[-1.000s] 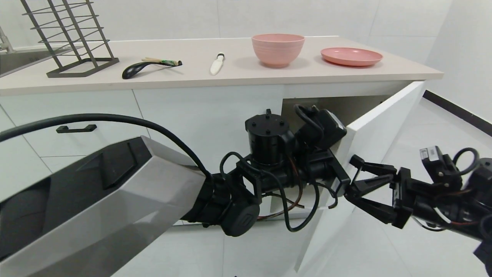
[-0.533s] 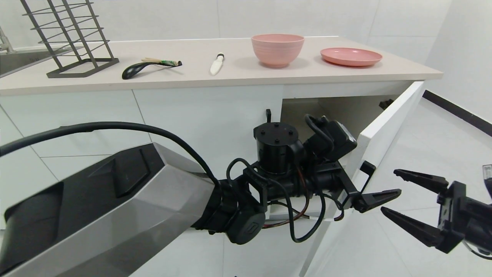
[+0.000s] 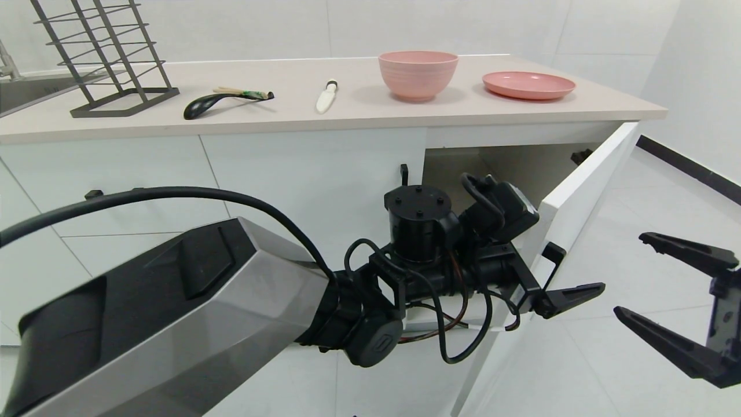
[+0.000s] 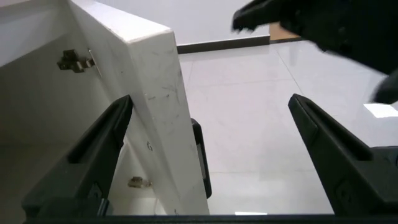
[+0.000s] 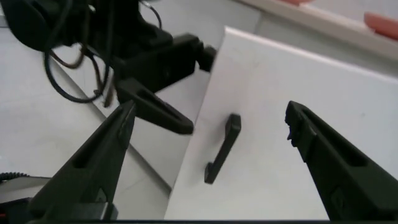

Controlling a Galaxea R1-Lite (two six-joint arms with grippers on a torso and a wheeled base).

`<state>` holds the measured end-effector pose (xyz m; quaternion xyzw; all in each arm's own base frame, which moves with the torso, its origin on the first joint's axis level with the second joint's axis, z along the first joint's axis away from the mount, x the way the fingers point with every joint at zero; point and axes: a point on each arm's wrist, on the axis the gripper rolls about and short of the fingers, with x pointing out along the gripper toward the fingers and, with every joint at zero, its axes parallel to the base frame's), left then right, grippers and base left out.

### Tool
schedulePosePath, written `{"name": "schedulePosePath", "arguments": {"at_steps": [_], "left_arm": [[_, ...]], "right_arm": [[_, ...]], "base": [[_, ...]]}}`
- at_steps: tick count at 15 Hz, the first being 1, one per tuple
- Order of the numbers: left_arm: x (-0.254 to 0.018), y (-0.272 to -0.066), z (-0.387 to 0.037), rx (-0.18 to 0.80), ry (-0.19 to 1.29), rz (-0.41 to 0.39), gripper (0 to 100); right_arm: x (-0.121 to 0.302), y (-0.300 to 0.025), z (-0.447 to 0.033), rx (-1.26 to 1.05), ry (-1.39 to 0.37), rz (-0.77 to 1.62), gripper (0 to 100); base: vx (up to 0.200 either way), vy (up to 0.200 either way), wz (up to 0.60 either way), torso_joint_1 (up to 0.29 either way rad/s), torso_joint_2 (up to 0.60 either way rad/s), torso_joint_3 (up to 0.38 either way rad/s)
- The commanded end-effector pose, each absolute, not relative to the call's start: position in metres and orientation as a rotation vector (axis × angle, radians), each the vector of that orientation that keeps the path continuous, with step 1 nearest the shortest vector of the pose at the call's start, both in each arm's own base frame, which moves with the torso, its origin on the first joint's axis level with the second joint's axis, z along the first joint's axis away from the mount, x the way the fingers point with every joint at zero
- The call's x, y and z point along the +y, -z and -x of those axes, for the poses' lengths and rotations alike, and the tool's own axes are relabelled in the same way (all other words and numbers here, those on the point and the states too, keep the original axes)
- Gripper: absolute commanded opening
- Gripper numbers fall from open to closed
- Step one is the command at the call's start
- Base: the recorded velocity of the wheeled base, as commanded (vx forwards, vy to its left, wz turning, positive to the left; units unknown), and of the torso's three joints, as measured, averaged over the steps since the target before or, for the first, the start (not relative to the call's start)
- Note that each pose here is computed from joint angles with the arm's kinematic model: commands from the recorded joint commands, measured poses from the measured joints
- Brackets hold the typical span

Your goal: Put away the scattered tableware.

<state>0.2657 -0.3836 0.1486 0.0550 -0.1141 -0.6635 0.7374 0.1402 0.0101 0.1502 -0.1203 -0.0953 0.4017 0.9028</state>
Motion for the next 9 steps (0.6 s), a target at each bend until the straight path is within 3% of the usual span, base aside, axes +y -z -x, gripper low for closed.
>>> {"name": "schedulePosePath", "arguments": {"at_steps": [1,6,9], "left_arm": [[-0.386,-0.144,-0.268,-0.243,1.455,-0.123,100],[-0.394,-0.128,-0.264,-0.235,1.474,-0.123,100],[-0.400,-0.119,-0.263,-0.229,1.483,-0.124,100]], "right_arm": [[0.016,-0.163,-0.125,-0.290,-0.856,0.290,100],[0.016,-0.172,-0.113,-0.364,-0.847,0.325,100],[0.016,-0.196,-0.115,-0.474,-0.829,0.377,100]], "base": [[0.000,0.000,0.00,0.000,0.00,0.000],[0.000,0.000,0.00,0.000,0.00,0.000],[0.000,0.000,0.00,0.000,0.00,0.000]]}}
